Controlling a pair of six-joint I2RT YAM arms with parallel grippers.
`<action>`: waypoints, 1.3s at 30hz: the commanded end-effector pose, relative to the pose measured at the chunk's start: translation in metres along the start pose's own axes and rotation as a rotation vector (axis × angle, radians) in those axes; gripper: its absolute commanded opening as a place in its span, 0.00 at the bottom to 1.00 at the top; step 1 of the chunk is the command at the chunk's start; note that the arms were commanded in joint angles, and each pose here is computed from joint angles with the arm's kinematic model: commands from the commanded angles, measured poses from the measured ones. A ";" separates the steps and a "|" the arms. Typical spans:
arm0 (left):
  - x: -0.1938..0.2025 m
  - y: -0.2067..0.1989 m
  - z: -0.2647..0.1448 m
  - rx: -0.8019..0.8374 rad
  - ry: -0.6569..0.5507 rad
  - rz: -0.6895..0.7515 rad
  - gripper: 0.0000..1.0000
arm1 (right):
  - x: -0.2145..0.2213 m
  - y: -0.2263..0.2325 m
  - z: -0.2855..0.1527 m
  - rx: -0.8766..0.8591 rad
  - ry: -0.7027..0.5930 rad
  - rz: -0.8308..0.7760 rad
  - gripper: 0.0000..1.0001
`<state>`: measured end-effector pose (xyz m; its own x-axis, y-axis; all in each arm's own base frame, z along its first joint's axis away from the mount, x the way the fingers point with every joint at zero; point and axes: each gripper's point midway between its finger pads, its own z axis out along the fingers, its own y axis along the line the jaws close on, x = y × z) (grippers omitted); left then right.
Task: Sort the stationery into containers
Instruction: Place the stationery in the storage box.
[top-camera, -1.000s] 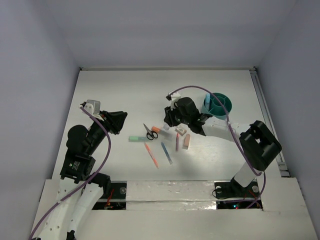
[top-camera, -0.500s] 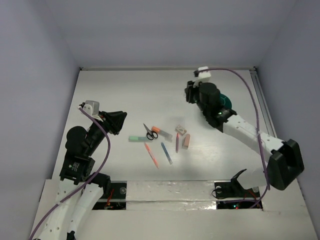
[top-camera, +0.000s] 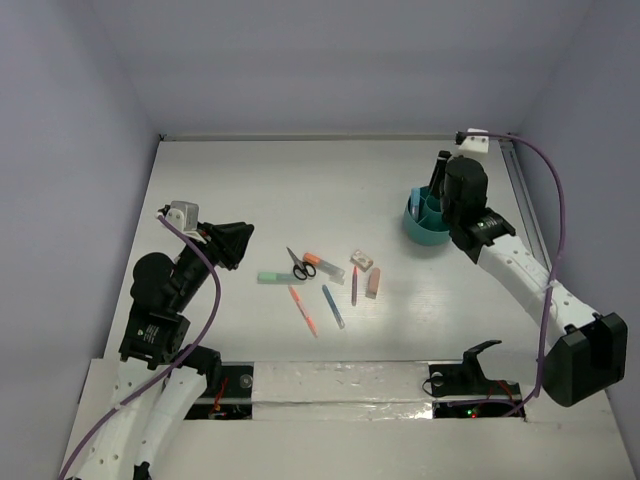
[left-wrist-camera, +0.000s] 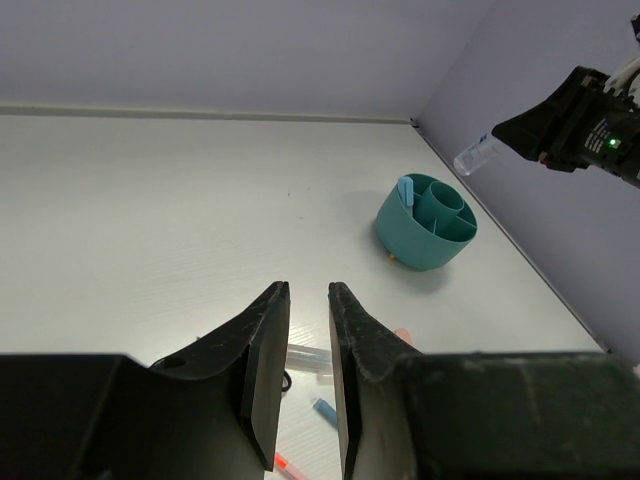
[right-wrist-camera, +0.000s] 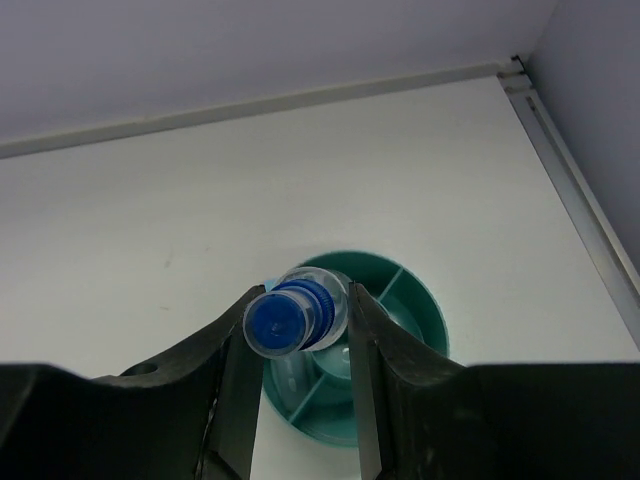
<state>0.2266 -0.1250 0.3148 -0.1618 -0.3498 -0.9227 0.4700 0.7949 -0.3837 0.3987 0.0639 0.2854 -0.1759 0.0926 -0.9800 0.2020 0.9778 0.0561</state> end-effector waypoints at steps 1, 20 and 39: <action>-0.008 -0.006 0.002 0.032 -0.034 0.015 0.20 | 0.008 -0.014 0.001 0.057 0.014 0.015 0.07; -0.006 -0.005 0.003 0.030 -0.028 0.015 0.20 | 0.069 -0.016 0.032 0.057 0.143 0.021 0.08; -0.006 -0.006 0.003 0.032 -0.026 0.014 0.22 | 0.054 0.001 0.013 -0.081 0.172 0.074 0.72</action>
<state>0.2269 -0.1251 0.3143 -0.1638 -0.3492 -0.9226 0.4691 0.7951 -0.3843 0.4016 0.0531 0.1842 -0.4041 0.1503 -0.9023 0.2330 0.9708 0.0574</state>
